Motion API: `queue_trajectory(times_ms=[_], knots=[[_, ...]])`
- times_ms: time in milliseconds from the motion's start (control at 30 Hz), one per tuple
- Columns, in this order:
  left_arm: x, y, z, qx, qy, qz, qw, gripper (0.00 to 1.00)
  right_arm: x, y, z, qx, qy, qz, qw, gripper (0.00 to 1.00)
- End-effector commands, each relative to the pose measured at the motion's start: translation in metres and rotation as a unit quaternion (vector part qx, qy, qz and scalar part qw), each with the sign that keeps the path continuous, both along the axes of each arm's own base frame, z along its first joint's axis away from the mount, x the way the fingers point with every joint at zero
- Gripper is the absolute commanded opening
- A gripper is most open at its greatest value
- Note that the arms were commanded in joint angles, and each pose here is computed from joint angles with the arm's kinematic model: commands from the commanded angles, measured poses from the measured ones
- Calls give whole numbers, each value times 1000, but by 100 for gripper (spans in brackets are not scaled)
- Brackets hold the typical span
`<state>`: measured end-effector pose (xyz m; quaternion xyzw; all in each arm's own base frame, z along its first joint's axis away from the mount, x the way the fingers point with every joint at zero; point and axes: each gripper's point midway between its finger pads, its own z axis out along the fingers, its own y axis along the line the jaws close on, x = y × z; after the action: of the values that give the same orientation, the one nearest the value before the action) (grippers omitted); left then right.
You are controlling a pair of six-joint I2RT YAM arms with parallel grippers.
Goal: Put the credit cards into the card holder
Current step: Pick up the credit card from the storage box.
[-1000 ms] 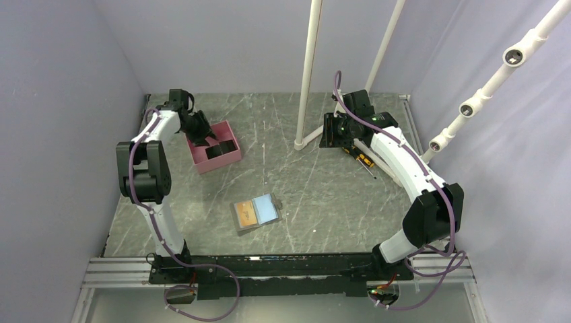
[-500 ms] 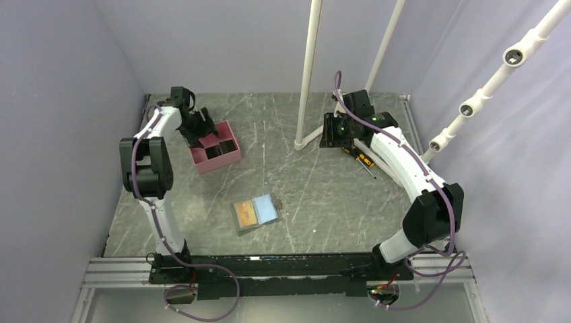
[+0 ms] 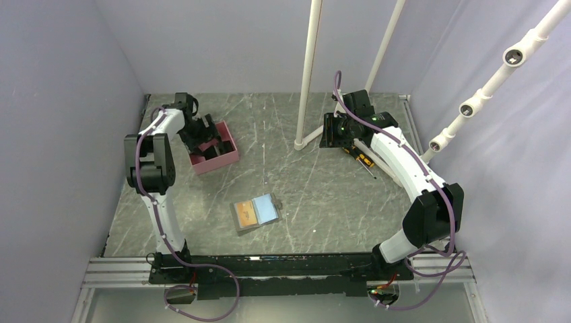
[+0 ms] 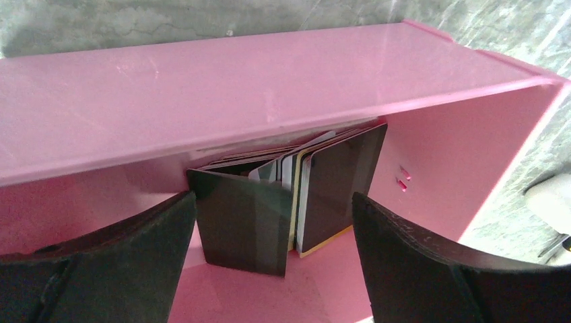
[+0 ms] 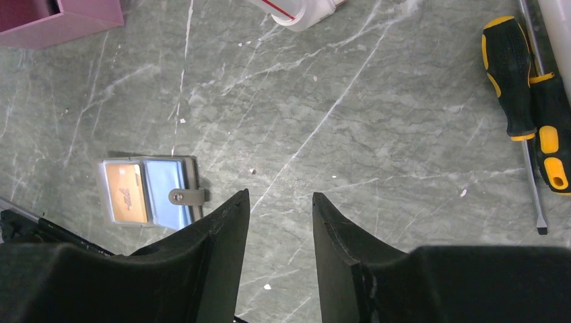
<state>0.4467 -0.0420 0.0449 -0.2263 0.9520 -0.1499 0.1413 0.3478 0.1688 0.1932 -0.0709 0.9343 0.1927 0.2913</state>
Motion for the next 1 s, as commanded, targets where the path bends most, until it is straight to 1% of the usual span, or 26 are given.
queue_trajectory(times_ms=[0,133,200,300,533,600,633,767,833,967], knots=[[-6,1,-9,22,27,0,999,92,2,-2,17,9,-27,-5,1000,42],[-5,-4,-5,24,16,-2,1000,92,2,-2,17,9,-26,-6,1000,42],[-7,-7,-8,20,23,-1,1000,92,2,-2,17,10,-27,-5,1000,42],[-7,-7,-10,19,28,1,999,88,1,-2,17,9,-26,-6,1000,42],[-11,-2,-1,33,27,8,999,68,1,-2,16,9,-26,-5,1000,42],[-14,-1,0,34,30,11,999,54,1,-3,16,9,-25,-6,1000,42],[-14,-1,0,36,31,12,999,48,1,-2,15,9,-25,-5,1000,42],[-19,0,-1,39,39,13,998,36,0,-2,15,10,-24,-5,1000,42],[-20,1,2,41,40,14,998,32,-1,-2,15,11,-24,-5,1000,43],[-22,4,12,49,36,12,998,19,-5,-2,14,16,-21,-4,1000,42]])
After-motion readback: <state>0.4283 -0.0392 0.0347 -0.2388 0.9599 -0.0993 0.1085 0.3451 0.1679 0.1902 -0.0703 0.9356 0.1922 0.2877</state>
